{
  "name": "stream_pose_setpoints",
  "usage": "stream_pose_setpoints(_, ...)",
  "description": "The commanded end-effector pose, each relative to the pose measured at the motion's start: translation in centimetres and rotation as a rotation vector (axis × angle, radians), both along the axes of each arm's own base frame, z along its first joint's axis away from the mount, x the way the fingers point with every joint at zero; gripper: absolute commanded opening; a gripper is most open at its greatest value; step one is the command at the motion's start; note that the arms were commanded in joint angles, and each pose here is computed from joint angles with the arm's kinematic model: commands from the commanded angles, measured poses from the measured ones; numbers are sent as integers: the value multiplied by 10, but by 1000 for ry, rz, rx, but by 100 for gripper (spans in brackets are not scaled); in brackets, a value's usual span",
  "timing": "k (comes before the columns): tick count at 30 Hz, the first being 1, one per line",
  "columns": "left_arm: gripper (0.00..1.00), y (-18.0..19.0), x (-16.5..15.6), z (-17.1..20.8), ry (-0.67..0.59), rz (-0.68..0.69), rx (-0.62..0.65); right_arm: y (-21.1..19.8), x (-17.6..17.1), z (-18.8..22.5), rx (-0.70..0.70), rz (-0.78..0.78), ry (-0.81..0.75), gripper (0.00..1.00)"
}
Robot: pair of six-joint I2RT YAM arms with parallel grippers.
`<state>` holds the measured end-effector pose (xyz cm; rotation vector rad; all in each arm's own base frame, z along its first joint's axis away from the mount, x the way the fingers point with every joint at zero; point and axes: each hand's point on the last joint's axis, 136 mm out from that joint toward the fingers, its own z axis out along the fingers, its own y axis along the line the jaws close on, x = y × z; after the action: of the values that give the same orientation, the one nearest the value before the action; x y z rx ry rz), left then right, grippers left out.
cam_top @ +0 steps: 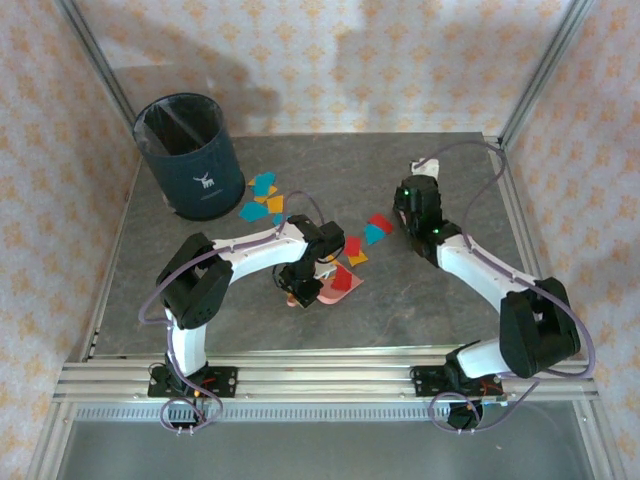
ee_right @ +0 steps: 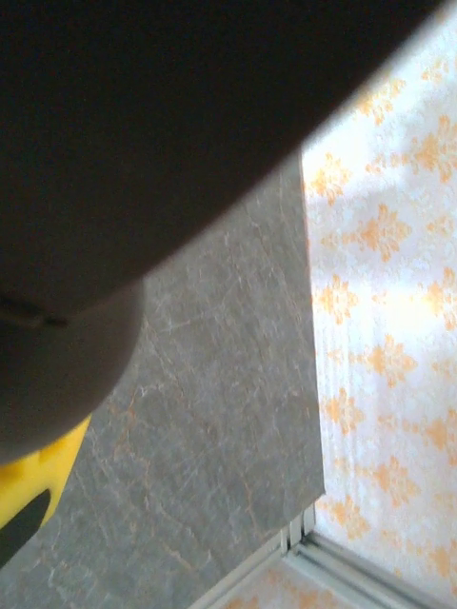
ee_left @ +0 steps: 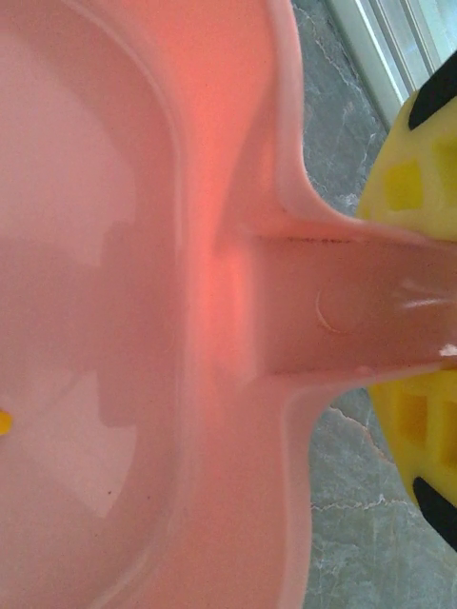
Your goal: Sweep away the paper scraps from the table
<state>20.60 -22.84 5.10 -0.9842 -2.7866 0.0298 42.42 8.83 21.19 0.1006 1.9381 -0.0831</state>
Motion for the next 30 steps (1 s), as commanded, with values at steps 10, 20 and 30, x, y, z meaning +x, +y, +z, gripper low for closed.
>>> stream_pose_setpoints(10,0,-10,17,-5,-7,16,-5,50,-2,-8,-11,247,82,0)
stream_pose_setpoints(20,0,-12,23,-11,-6,34,-7,76,-27,-27,-13,329,162,0)
stream_pose_setpoints(30,0,-16,26,-13,-8,39,-18,102,-52,-35,34,414,219,0)
